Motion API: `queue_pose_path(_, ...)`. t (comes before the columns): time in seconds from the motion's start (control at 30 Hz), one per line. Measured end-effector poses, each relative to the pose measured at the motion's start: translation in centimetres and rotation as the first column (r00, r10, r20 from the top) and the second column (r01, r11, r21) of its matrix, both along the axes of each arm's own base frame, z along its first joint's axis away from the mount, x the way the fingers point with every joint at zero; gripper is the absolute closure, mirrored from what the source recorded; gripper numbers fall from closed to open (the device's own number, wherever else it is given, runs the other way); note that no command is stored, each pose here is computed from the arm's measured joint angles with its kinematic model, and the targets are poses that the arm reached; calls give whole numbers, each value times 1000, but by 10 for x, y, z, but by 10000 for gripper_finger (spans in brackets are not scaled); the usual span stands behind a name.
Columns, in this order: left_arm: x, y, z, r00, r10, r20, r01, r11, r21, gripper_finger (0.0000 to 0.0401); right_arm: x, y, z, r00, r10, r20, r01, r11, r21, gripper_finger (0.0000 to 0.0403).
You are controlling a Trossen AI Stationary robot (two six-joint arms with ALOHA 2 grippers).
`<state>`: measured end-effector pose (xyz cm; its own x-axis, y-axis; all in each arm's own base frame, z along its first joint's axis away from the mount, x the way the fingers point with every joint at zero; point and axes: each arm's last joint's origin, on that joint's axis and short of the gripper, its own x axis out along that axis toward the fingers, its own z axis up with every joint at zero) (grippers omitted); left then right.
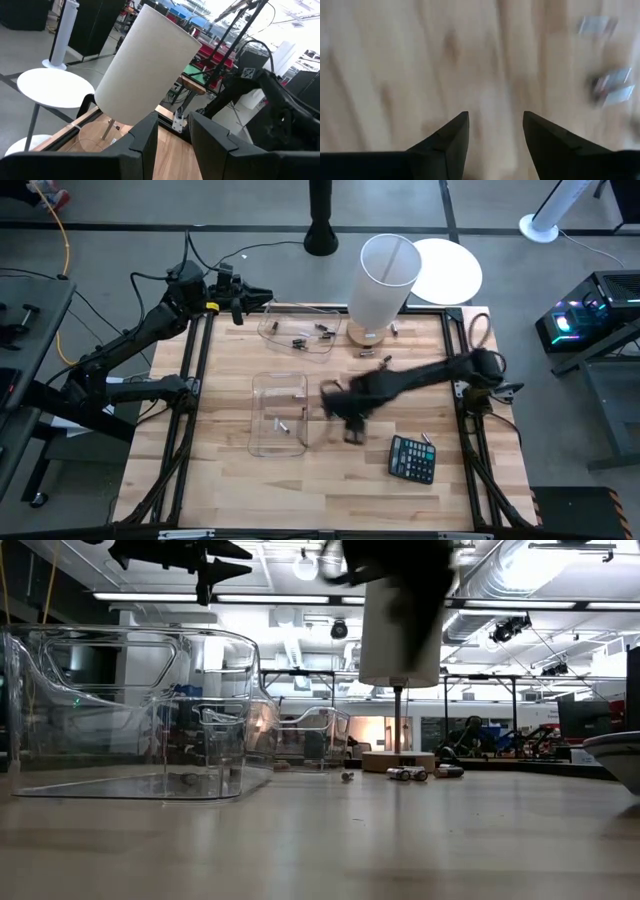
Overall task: Sort batteries
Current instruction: Put the white battery into the bottom transparent bin
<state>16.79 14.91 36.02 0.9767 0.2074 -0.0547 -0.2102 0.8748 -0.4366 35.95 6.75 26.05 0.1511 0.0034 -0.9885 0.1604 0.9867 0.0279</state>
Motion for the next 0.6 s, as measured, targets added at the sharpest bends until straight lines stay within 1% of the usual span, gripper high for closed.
queue_pose_path(0.1, 0, 0, 0, 1000, 0, 1, 0, 1000, 1, 295, -38, 9, 0, 993, -111, -32, 112, 993, 22, 222)
queue_pose_path(0.17, 0, 0, 0, 1000, 0, 1, 0, 1000, 1, 295, -69, 12, -7, 970, -233, -76, 235, 972, 26, 222)
queue_pose_path(0.2, 0, 0, 0, 1000, 0, 1, 0, 1000, 1, 295, -85, 13, -12, 949, -299, -104, 304, 952, 33, 222)
queue_pose_path(0.23, 0, 0, 0, 1000, 0, 1, 0, 1000, 1, 295, -101, 14, -15, 917, -376, -133, 385, 922, 46, 222)
queue_pose_path(0.3, 0, 0, 0, 1000, 0, 1, 0, 1000, 1, 295, -130, 13, -19, 836, -522, -170, 539, 839, 70, 222)
queue_pose_path(0.37, 0, 0, 0, 1000, 0, 1, 0, 1000, 1, 295, -151, 11, -26, 743, -642, -192, 664, 744, 80, 222)
queue_pose_path(0.4, 0, 0, 0, 1000, 0, 1, 0, 1000, 1, 295, -160, 10, -30, 689, -694, -208, 720, 690, 81, 222)
queue_pose_path(0.47, 0, 0, 0, 1000, 0, 1, 0, 1000, 1, 295, -173, 8, -37, 590, -768, -248, 803, 591, 77, 222)
queue_pose_path(0.5, 0, 0, 0, 1000, 0, 1, 0, 1000, 0, 295, -178, 7, -41, 558, -786, -268, 825, 560, 76, 222)
queue_pose_path(0.53, 0, 0, 0, 1000, 0, 1, 0, 1000, 0, 295, -181, 6, -45, 534, -796, -284, 840, 538, 71, 222)
queue_pose_path(0.6, 0, 0, 0, 1000, 0, 1, 0, 1000, 0, 295, -186, 5, -56, 511, -804, -306, 851, 522, 49, 222)
